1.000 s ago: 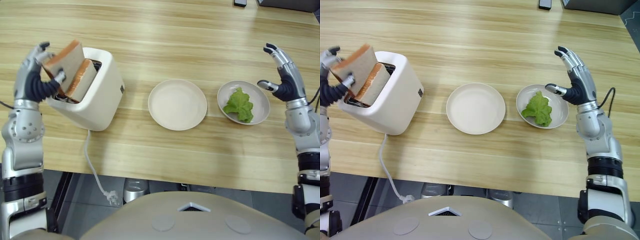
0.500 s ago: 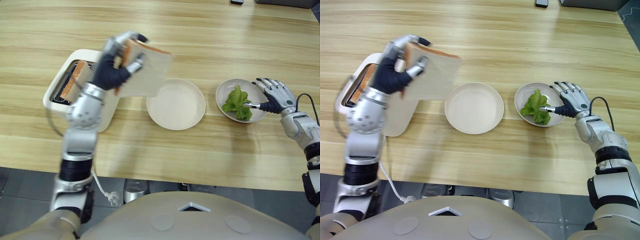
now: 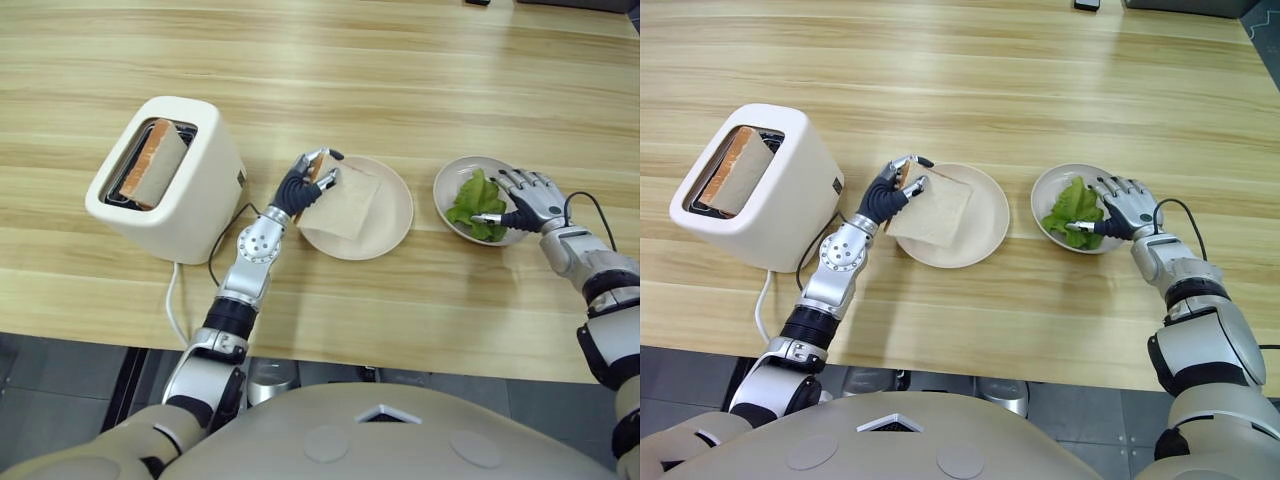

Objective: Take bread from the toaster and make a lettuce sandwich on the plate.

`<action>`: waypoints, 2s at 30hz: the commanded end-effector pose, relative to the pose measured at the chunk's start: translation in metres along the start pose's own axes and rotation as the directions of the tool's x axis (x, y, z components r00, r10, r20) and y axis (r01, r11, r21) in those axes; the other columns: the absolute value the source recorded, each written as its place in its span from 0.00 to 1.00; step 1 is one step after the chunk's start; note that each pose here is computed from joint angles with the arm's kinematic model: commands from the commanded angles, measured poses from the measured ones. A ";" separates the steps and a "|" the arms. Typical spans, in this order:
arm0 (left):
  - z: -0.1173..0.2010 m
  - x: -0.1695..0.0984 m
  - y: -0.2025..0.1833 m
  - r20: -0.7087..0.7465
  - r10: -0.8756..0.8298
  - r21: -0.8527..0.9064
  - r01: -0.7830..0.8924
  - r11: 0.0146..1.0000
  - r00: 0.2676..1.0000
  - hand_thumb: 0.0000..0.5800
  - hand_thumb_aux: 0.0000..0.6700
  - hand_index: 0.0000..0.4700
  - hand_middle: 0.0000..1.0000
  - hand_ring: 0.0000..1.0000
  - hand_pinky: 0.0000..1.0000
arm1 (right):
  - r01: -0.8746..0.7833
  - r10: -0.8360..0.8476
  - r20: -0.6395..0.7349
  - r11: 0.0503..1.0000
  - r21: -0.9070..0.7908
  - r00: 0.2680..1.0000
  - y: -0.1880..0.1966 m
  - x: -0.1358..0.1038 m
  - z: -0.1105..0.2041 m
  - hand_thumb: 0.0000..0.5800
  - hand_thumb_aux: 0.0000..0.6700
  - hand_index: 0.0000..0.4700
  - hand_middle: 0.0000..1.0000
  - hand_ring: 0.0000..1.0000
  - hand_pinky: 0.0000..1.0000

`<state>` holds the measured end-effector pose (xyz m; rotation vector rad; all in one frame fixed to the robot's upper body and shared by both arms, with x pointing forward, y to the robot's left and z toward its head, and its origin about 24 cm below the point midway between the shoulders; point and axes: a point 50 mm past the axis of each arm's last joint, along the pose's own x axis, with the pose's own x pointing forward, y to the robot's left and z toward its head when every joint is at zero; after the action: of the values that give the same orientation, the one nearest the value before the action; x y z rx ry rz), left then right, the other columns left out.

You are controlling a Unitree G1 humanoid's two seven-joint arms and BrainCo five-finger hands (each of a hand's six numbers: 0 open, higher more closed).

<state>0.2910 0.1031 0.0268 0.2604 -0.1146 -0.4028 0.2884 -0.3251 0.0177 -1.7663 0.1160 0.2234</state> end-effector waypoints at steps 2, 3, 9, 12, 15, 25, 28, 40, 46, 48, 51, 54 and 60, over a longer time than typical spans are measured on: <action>-0.027 -0.001 -0.016 -0.126 -0.073 0.000 0.074 0.997 0.989 1.00 1.00 0.98 0.20 0.20 0.20 | -0.054 0.054 0.005 0.998 -0.021 0.999 0.005 0.004 0.007 0.00 0.00 0.00 0.00 0.00 0.00; -0.030 -0.002 -0.020 -0.146 -0.091 0.006 0.093 0.996 0.985 1.00 1.00 0.98 0.20 0.20 0.20 | -0.060 0.060 0.008 0.998 -0.024 0.998 0.006 0.004 0.008 0.00 0.00 0.00 0.00 0.00 0.00; -0.036 -0.003 -0.018 -0.190 -0.095 0.092 0.114 0.989 0.977 0.00 0.00 0.00 0.00 0.00 0.00 | -0.078 0.079 0.021 0.996 -0.030 0.997 0.007 0.006 0.012 0.96 0.80 0.78 0.00 0.00 0.00; -0.026 -0.003 0.000 -0.146 -0.034 0.199 0.063 0.978 0.989 0.00 0.00 0.00 0.00 0.00 0.00 | -0.065 0.066 0.039 0.998 -0.016 0.997 0.006 0.007 0.014 1.00 1.00 0.98 0.00 0.00 0.00; -0.011 -0.004 0.021 -0.078 0.048 0.302 -0.022 0.953 0.996 0.00 0.00 0.00 0.00 0.00 0.00 | -0.034 0.032 0.051 0.999 0.028 0.998 0.001 0.007 0.015 1.00 1.00 0.98 0.00 0.00 0.00; 0.070 -0.033 0.075 0.296 0.275 0.421 -0.384 0.822 0.915 0.00 0.00 0.00 0.00 0.00 0.00 | 0.204 -0.255 0.237 0.955 0.217 0.938 -0.048 0.016 0.035 1.00 1.00 0.98 0.00 0.00 0.00; 0.092 -0.043 0.084 0.374 0.300 0.410 -0.447 0.796 0.878 0.00 0.00 0.00 0.00 0.00 0.00 | 0.256 -0.340 0.330 0.927 0.274 0.880 -0.068 0.015 0.054 1.00 1.00 0.98 0.00 0.00 0.00; 0.118 -0.069 0.116 0.431 0.389 0.400 -0.559 0.726 0.814 0.00 0.00 0.00 0.00 0.00 0.00 | 0.099 -0.338 0.657 0.923 0.373 0.674 -0.089 0.007 0.166 1.00 1.00 0.98 0.00 0.00 0.00; 0.126 -0.077 0.127 0.452 0.416 0.389 -0.594 0.704 0.789 0.00 0.00 0.00 0.00 0.00 0.00 | 0.015 -0.253 0.726 0.948 0.317 0.640 -0.075 0.014 0.198 1.00 1.00 0.98 0.00 0.00 0.00; 0.130 -0.081 0.131 0.461 0.421 0.387 -0.604 0.697 0.781 0.00 0.00 0.00 0.00 0.00 0.00 | -0.017 -0.198 0.738 0.962 0.273 0.646 -0.066 0.017 0.204 0.96 0.81 0.79 0.00 0.00 0.00; 0.135 -0.087 0.135 0.478 0.423 0.384 -0.616 0.688 0.770 0.00 0.00 0.00 0.00 0.00 0.00 | -0.030 -0.129 0.752 0.980 0.194 0.646 -0.054 0.019 0.208 0.77 0.52 0.51 0.00 0.00 0.00; 0.142 -0.094 0.140 0.494 0.429 0.387 -0.633 0.670 0.756 0.00 0.00 0.00 0.00 0.00 0.00 | -0.038 -0.090 0.760 0.988 0.149 0.644 -0.048 0.020 0.209 0.00 0.00 0.00 0.00 0.00 0.00; 0.150 -0.108 0.154 0.506 0.455 0.416 -0.669 0.615 0.733 0.00 0.00 0.00 0.00 0.00 0.00 | -0.035 -0.080 0.755 0.990 0.135 0.651 -0.048 0.022 0.204 0.00 0.00 0.00 0.00 0.00 0.00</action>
<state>0.2297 0.2431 0.2027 0.7171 -0.6826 0.2503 0.2993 -0.1115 0.0195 -1.3754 -0.5059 0.8999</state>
